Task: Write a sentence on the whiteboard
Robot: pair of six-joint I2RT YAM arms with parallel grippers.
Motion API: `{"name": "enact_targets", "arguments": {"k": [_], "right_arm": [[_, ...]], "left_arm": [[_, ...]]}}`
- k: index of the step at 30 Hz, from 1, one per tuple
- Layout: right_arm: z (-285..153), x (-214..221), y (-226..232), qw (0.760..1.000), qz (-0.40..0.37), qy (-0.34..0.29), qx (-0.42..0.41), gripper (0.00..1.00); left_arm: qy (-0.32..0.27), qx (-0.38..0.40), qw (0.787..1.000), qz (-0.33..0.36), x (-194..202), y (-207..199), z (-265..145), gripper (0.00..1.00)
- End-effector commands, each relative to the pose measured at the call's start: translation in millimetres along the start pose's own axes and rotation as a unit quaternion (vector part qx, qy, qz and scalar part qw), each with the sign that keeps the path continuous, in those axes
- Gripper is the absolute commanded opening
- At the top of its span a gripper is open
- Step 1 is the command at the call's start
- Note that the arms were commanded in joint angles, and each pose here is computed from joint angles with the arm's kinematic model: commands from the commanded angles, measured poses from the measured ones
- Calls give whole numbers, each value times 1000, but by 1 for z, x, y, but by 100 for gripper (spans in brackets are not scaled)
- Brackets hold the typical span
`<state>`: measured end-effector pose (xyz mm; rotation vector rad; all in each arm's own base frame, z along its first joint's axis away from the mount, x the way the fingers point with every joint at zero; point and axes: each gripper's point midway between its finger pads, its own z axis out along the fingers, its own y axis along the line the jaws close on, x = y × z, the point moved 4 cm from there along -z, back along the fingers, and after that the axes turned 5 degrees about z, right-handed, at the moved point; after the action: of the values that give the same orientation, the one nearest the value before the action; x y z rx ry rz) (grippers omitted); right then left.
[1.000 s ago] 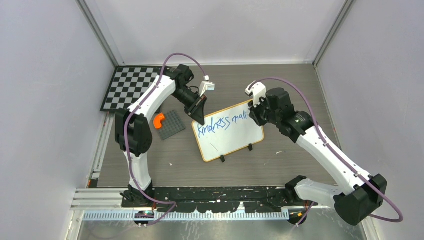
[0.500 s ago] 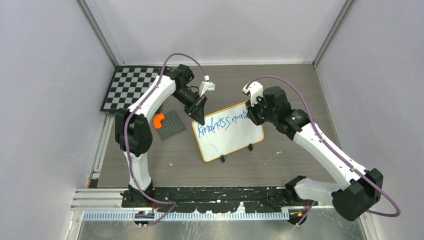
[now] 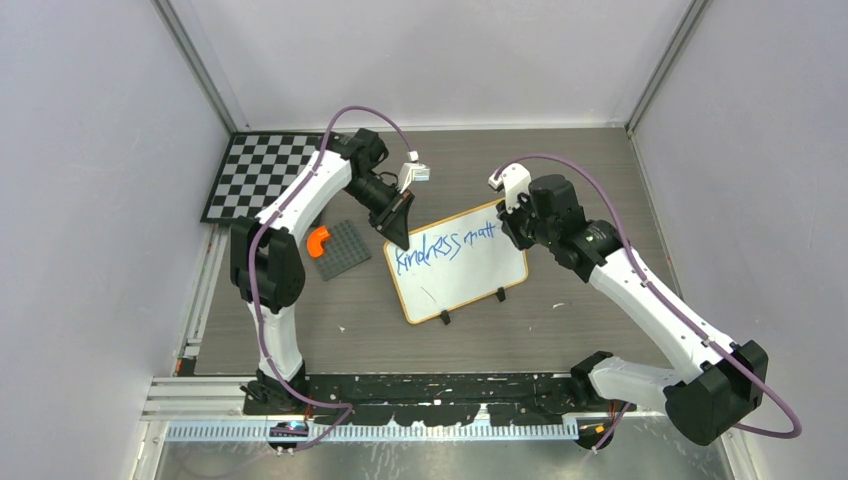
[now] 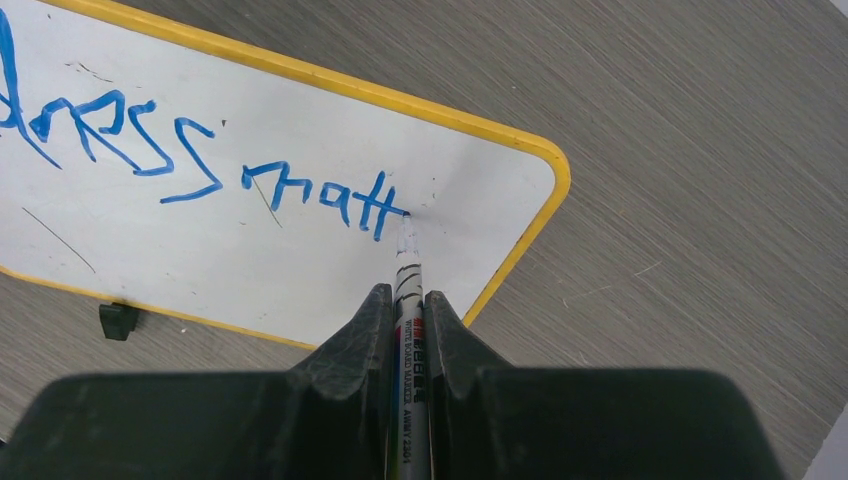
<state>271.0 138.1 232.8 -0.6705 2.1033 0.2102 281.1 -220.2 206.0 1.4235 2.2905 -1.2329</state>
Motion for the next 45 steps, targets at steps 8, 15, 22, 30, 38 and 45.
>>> {"name": "enact_targets", "arguments": {"k": [8,15,22,30,38,45], "right_arm": [[-28,-27,22,995,5,-47,-91,0],[-42,-33,37,988,35,-60,-140,0],[-36,-18,44,984,56,-51,-162,0],[-32,-12,29,983,91,-42,-155,0],[-33,-17,8,974,137,-28,-178,0],[-27,-7,-2,974,143,-27,-173,0]], "left_arm": [[-13,11,1000,19,-13,-11,-3,21],[-31,-10,999,37,-25,-26,-19,46],[-67,-37,996,45,-36,-29,-25,56],[-103,-42,992,52,-59,-15,-15,61],[-83,-30,994,69,-79,-12,3,62],[-51,-13,996,73,-74,-14,22,62]]}}
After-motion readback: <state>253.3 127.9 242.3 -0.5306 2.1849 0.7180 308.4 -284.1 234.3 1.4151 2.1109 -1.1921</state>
